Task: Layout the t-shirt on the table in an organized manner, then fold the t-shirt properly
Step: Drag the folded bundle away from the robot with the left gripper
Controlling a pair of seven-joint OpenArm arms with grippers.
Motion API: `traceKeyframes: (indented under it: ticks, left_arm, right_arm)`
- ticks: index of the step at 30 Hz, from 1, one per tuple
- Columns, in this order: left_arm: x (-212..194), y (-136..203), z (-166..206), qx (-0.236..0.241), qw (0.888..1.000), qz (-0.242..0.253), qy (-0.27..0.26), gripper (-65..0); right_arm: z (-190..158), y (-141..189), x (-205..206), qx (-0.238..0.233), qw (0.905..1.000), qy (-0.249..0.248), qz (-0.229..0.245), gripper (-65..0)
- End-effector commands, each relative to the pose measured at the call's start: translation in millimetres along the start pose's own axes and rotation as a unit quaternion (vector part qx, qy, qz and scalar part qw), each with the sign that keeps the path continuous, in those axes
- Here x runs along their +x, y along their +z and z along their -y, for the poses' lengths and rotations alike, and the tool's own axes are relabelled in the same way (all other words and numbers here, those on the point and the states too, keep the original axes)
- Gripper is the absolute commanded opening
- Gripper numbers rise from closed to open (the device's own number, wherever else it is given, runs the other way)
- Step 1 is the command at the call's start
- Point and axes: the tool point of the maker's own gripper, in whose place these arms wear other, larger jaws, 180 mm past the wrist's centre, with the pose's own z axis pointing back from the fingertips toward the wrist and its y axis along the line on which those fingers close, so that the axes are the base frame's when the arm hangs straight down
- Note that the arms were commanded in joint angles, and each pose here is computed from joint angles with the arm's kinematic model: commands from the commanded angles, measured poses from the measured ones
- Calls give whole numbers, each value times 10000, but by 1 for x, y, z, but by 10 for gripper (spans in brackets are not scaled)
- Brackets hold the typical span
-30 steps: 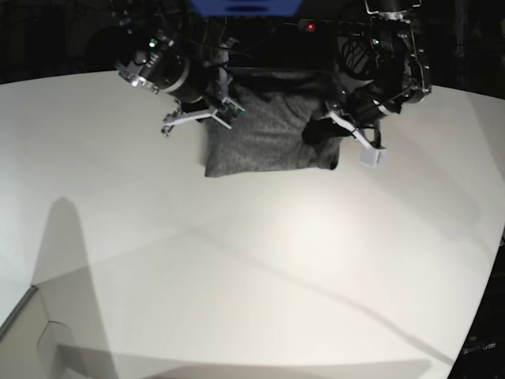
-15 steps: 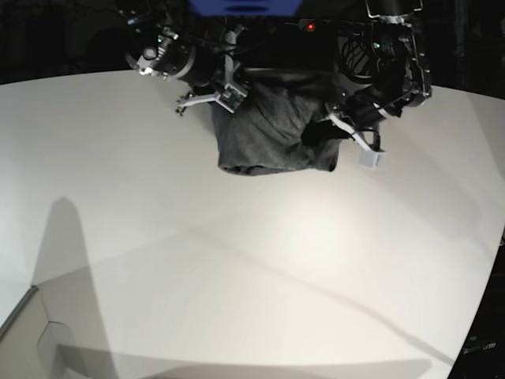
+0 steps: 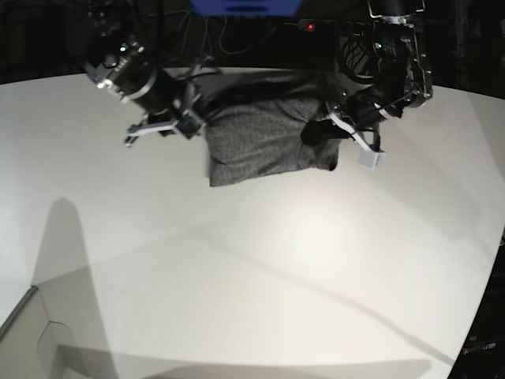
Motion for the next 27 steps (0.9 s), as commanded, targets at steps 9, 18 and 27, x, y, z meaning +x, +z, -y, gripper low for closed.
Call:
traceKeyframes:
  ticks: [9,18,27]
  left_arm:
    - [43,-5,-3,232,9961,-226,-824,-649]
    - [107,-50,66,118,9318,-918,-3511,-648]
    - [86,-107,153,-317,8157,-1321,-5623,-648]
  right_arm:
    - [59,23,-21,-877,9956,-297,-131,-535]
    - [99,44,-41,-1507,9867,-506,-332,-535]
    - [132,68,-62,-2077,9738,-753,-530,-535]
